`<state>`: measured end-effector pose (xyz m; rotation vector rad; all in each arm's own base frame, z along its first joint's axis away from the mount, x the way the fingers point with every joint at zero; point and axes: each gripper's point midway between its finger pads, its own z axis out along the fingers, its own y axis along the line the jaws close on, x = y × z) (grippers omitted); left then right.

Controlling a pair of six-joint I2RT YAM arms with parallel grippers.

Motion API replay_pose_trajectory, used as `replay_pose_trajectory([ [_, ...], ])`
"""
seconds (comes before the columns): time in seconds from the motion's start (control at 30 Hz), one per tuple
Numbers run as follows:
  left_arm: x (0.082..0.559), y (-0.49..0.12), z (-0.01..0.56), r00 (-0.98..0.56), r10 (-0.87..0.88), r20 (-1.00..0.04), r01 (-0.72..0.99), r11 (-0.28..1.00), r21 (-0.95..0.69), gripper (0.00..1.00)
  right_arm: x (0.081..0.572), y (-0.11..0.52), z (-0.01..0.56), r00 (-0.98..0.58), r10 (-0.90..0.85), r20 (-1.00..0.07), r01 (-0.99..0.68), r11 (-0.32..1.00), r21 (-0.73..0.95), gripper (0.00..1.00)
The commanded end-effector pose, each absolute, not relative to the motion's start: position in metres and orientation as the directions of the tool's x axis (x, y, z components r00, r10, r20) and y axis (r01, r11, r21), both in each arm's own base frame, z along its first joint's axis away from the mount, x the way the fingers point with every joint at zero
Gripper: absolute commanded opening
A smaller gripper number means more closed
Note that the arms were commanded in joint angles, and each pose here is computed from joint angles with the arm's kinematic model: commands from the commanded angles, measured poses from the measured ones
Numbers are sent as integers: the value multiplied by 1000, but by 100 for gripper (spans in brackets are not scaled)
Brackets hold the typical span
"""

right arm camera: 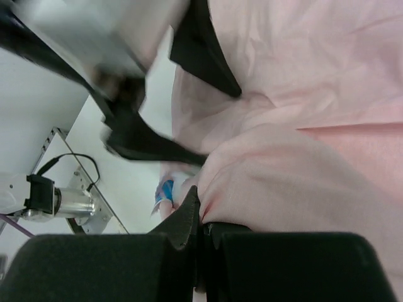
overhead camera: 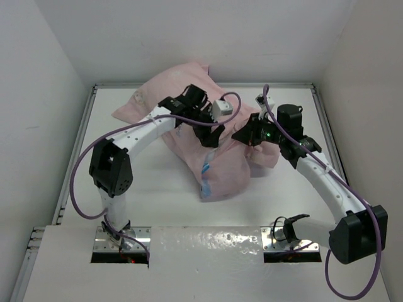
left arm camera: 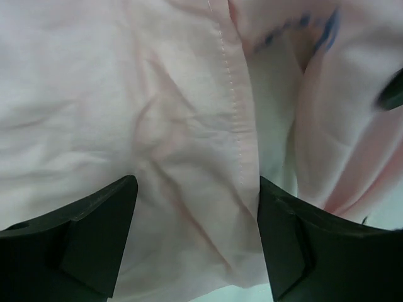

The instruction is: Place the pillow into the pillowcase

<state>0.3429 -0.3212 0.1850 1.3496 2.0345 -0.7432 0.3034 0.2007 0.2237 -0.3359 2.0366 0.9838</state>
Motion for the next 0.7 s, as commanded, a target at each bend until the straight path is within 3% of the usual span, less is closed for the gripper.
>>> replay_pose_trajectory([
  [0.0,318,-320,147,-320,697,-642,942,307,-136,75,300,204,250,-554,112,-825,-603,629,491,0],
  [0.17,319,-314,111,-318,750,-581,939,335,-82,80,293,201,248,-560,105,-822,-599,634,489,0],
  [0.23,322,-310,100,-333,756,-563,930,362,-63,75,290,200,247,-561,101,-822,-599,635,487,0],
  [0.27,328,-307,91,-341,758,-555,922,386,-38,68,286,200,249,-557,100,-824,-605,632,485,0],
  [0.3,331,-307,89,-348,756,-554,916,399,-31,45,280,200,245,-572,81,-816,-612,620,490,0],
  [0.33,339,-311,89,-366,739,-566,904,426,-28,31,275,201,245,-578,66,-814,-621,610,491,0],
  [0.37,346,-312,92,-371,727,-577,897,442,-20,4,267,201,247,-576,50,-816,-637,598,486,0],
  [0.53,404,-316,129,-424,539,-727,814,579,-45,0,214,208,263,-556,-46,-830,-763,426,487,0],
  [0.67,408,-317,116,-394,595,-701,835,550,-4,0,214,208,303,-464,13,-886,-801,421,426,0],
])
